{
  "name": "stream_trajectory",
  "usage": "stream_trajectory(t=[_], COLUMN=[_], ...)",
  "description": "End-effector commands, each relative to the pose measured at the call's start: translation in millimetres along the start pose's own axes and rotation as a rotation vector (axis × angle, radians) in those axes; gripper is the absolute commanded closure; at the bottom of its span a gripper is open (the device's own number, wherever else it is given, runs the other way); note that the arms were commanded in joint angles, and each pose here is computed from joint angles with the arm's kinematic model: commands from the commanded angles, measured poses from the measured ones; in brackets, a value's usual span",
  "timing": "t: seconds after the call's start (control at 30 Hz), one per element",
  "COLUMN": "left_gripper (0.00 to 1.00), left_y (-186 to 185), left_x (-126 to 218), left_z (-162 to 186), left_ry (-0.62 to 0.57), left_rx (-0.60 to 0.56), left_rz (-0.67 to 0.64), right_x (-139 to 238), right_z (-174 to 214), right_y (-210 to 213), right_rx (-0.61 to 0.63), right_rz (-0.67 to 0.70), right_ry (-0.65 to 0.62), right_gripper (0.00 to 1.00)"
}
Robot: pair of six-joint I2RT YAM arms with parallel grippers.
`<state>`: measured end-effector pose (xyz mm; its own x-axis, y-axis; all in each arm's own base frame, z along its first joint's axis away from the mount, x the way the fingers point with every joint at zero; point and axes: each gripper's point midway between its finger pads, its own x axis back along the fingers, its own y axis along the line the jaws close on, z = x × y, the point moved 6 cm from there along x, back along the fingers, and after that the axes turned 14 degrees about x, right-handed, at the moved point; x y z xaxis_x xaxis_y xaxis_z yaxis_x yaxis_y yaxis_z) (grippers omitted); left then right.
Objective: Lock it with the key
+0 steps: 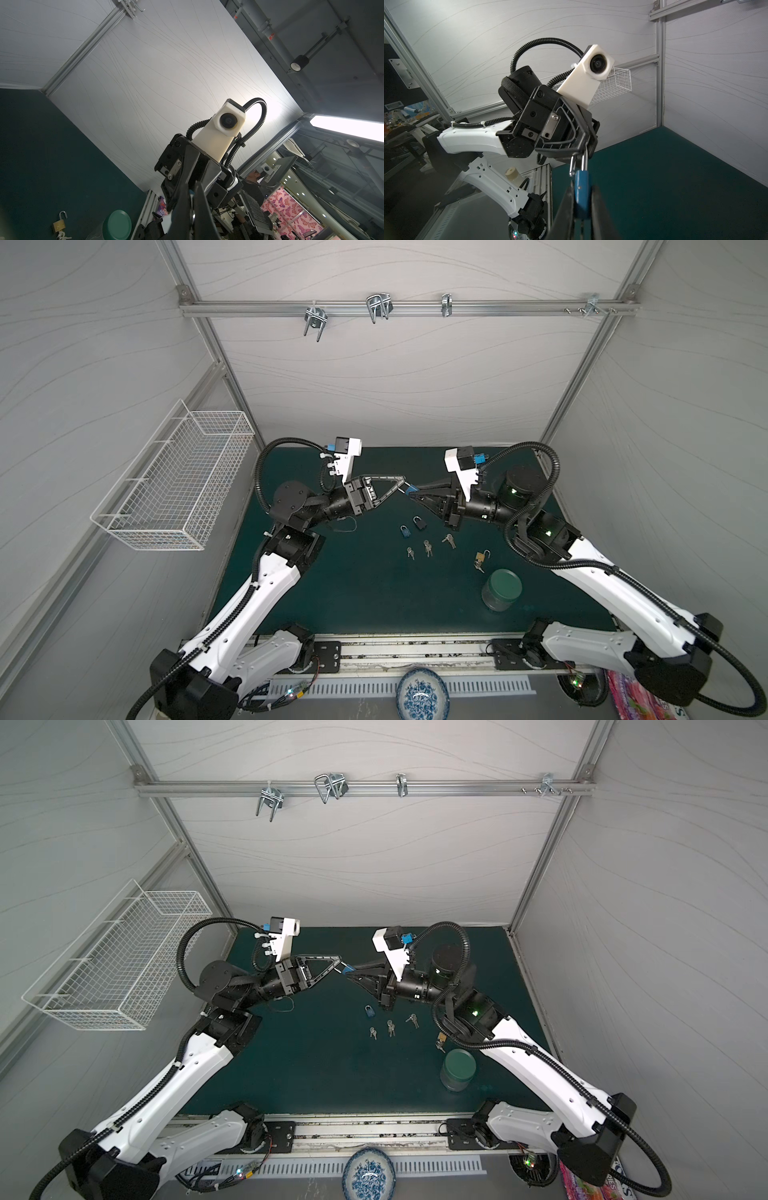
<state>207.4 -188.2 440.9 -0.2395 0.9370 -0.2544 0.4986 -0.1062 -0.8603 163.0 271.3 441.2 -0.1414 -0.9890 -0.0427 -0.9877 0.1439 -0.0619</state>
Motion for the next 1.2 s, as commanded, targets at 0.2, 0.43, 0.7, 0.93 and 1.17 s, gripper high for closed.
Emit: stream_trajectory(t=[0.2,0.43,0.7,0.93,1.17], left_gripper=[1.0,1.0,1.0,1.0,1.0], left_y=[-18,-33,-41,-34,-29], left_x=[1,-2,-3,-9,-13], left_z=[0,-2,-1,6,12], left_ry=[0.003,0.044,0.066,0.083,0.098], left_rx=[-0.113,-0.202,-0.209,-0.18,-0.147], left_rz=[0.02,0.023,0.044,0.053,0.067], right_x=[9,13,12,10,10], right_z=[-23,-36,-39,-32,-29], right_y=[10,8,0,-5,-9], right_rx=[-0.171,-0.336,-0.364,-0.336,-0.288], right_rz=[-0.049,-0.121,-0.14,-0.092,-0.051], right_ry=[-0.06,-0.094,-0.112,-0.097,-0.081], right_gripper=[1.0,1.0,1.0,1.0,1.0])
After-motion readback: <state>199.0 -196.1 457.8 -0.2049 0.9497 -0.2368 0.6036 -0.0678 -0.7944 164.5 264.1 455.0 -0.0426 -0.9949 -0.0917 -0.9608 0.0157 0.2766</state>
